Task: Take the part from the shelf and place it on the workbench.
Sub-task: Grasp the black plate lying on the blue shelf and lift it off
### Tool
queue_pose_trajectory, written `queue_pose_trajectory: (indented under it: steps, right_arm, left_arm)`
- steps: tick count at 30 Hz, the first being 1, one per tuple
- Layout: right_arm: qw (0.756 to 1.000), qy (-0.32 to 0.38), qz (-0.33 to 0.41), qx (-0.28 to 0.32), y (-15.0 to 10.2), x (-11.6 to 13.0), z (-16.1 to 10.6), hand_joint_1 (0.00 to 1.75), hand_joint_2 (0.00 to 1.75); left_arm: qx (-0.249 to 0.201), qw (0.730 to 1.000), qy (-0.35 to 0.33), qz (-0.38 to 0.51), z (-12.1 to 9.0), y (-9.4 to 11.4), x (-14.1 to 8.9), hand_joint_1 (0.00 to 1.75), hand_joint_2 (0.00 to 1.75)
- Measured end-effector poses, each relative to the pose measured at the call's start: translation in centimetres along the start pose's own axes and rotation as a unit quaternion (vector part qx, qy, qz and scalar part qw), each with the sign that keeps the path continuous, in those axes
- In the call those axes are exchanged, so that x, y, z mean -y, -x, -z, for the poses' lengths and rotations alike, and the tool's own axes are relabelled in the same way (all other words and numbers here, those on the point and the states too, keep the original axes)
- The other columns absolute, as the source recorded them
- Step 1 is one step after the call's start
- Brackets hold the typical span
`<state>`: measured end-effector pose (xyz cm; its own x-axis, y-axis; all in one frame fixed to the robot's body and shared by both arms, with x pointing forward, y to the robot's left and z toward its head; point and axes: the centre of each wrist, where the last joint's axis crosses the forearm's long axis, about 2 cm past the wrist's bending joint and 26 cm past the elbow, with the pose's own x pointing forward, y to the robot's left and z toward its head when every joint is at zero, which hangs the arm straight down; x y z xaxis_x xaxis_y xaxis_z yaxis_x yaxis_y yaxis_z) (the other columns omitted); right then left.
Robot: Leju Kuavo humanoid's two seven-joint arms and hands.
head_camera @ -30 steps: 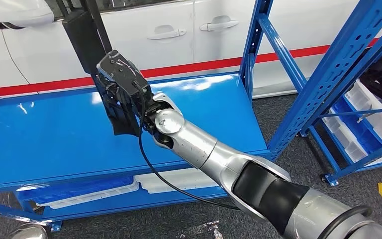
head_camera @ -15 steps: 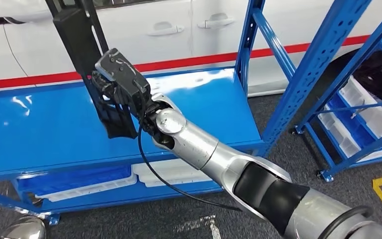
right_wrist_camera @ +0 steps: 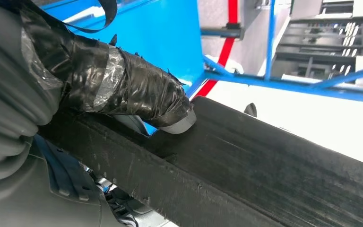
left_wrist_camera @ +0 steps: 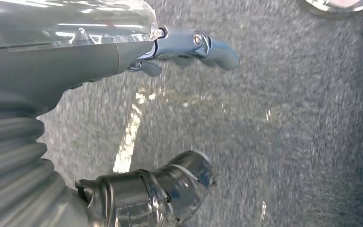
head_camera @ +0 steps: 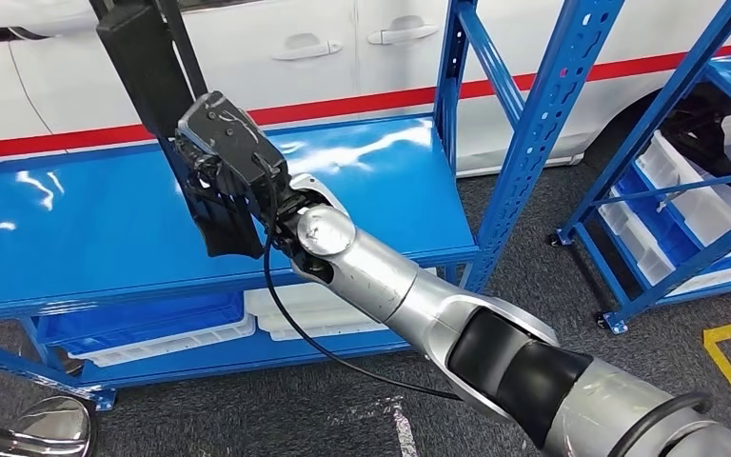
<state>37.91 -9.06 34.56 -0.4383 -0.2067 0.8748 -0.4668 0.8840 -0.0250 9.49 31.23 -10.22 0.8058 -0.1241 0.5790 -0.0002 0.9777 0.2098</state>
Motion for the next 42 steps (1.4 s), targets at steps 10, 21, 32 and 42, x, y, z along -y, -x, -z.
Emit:
queue_pose_trajectory:
  steps: [10, 21, 32, 42]
  right_arm:
    - [1.0, -0.003, -0.007, -0.008, 0.4, 0.3, -0.3, 1.75, 1.75]
    - [1.0, -0.016, -0.01, -0.018, 0.7, -0.1, -0.4, 1.75, 1.75]
    - [0.999, -0.036, -0.025, -0.024, 1.1, -0.8, -0.3, 1.75, 1.75]
    - [0.996, -0.062, -0.052, -0.02, 2.0, -1.1, -0.4, 1.75, 1.75]
  left_arm:
    - [0.001, 1.0, 0.001, -0.002, 0.0, -0.2, 0.3, 0.0, 1.75]
    - [-0.005, 1.0, 0.002, 0.0, -0.1, 0.1, 0.3, 0.0, 1.75]
    - [0.005, 1.0, 0.001, 0.001, 0.3, -0.7, 0.0, 0.0, 1.75]
    - [0.016, 1.0, 0.014, 0.001, 0.3, -0.9, 0.2, 0.0, 1.75]
